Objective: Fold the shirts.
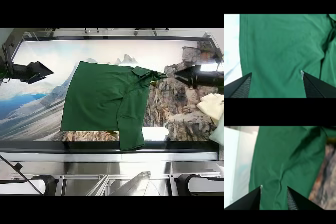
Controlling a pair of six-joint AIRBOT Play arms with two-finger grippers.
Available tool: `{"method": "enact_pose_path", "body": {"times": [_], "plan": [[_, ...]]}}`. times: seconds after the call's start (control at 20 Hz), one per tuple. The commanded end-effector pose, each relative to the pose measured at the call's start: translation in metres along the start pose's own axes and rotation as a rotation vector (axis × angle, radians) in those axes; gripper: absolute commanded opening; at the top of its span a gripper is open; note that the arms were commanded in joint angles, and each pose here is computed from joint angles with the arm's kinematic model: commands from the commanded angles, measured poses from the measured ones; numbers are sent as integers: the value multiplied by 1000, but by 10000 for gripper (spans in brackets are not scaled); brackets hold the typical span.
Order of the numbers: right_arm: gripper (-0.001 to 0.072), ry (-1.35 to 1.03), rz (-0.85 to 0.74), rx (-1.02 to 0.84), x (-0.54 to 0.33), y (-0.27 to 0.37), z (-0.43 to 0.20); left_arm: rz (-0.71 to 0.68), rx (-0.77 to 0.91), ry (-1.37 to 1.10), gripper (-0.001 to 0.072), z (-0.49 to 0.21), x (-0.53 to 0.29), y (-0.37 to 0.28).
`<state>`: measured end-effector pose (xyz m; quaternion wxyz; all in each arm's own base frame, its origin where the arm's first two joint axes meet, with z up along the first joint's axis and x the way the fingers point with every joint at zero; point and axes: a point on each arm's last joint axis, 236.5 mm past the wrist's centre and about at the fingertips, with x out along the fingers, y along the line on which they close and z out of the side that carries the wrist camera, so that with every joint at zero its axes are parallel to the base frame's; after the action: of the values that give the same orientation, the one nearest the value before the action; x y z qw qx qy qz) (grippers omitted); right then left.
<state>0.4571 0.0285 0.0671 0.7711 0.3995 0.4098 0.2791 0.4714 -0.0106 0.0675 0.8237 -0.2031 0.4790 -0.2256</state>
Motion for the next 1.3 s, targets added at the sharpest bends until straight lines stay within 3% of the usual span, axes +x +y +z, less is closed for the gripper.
{"method": "enact_pose_path", "body": {"times": [0.0,0.2,0.4,0.6,0.9,0.95,1.05,1.15,1.2,1.25], "plan": [[366,106,-156,74,-22,-28,-60,-75,-73,169,719,-46,-4,8],[370,140,-208,150,1,-39,-139,-123,-257,299,718,-118,18,28],[376,230,-228,201,24,-49,-198,-70,-372,367,717,-175,41,53],[375,279,-188,171,39,-31,-213,28,-383,393,699,-204,51,78],[375,317,-130,156,53,-8,-225,-2,-385,517,699,-236,82,61],[375,330,-123,153,55,-5,-228,-12,-382,536,641,-239,88,57],[376,362,-109,143,57,2,-236,-22,-353,562,402,-240,96,48],[376,390,-99,132,59,7,-244,-46,-312,589,25,-234,98,35],[400,399,-98,126,61,8,-247,-60,-285,600,18,-229,97,28],[492,404,-101,121,63,8,-249,-71,-255,608,18,-222,96,20]]}}
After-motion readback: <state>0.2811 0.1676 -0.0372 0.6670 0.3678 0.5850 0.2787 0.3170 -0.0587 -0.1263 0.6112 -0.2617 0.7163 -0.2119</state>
